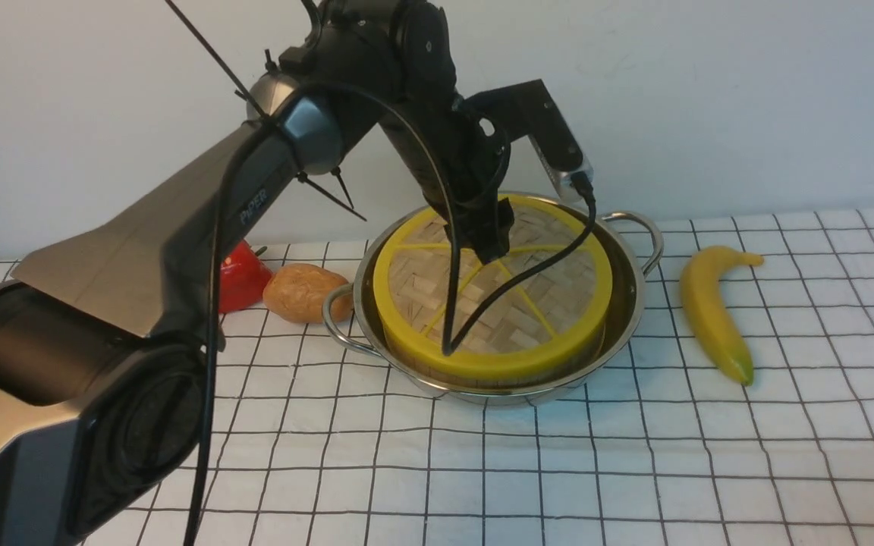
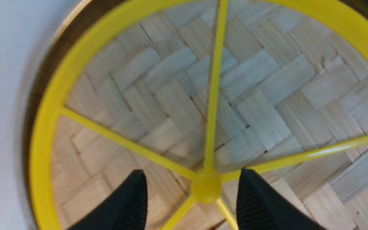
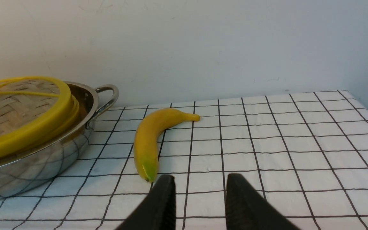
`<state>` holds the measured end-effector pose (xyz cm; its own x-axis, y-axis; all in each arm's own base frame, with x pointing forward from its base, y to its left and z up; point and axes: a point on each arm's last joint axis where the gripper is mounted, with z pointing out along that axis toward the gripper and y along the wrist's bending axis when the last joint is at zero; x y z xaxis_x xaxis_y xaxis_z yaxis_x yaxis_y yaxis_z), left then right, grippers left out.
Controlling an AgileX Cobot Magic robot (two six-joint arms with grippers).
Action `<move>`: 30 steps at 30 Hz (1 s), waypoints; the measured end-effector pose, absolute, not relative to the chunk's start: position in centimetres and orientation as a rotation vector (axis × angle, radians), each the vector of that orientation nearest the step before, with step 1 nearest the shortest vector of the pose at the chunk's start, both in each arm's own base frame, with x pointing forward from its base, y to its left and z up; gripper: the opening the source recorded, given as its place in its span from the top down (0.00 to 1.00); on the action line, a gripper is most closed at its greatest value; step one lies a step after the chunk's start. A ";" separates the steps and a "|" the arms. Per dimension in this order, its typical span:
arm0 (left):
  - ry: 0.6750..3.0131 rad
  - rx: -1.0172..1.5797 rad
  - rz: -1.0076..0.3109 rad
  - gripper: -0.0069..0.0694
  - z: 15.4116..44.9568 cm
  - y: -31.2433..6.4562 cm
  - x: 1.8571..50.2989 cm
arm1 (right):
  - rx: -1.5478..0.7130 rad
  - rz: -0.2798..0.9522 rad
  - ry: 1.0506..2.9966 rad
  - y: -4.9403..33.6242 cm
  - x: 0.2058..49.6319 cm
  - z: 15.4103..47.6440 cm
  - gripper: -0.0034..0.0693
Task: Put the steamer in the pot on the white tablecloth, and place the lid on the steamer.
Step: 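Place the yellow bamboo steamer lid onto the steamer in the pot with the left gripper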
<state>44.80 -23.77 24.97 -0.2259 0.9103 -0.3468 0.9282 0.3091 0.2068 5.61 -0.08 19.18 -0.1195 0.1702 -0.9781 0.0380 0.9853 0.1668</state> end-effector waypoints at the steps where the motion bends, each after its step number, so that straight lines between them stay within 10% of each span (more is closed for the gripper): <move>1: 2.189 1.640 -0.063 0.44 24.6 -23.8 44.9 | 0.158 0.113 1.689 -0.1 5.6 19.2 0.62; 10: 2.188 1.639 -0.048 0.49 24.3 -23.8 45.1 | 0.158 0.113 1.689 -0.1 5.6 19.2 0.62; 17: 2.184 1.620 -0.040 0.75 23.7 -23.9 45.4 | 0.158 0.113 1.689 -0.1 5.6 19.2 0.62; 30: 2.172 1.610 -0.045 0.76 23.7 -24.1 45.5 | 0.158 0.113 1.689 -0.1 5.6 19.2 0.62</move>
<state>45.54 -24.05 23.74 -0.2300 0.9044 -0.3593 0.9185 0.3237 0.2270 5.61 -0.08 19.18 -0.1195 0.1702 -0.9781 0.0380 0.9853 0.1668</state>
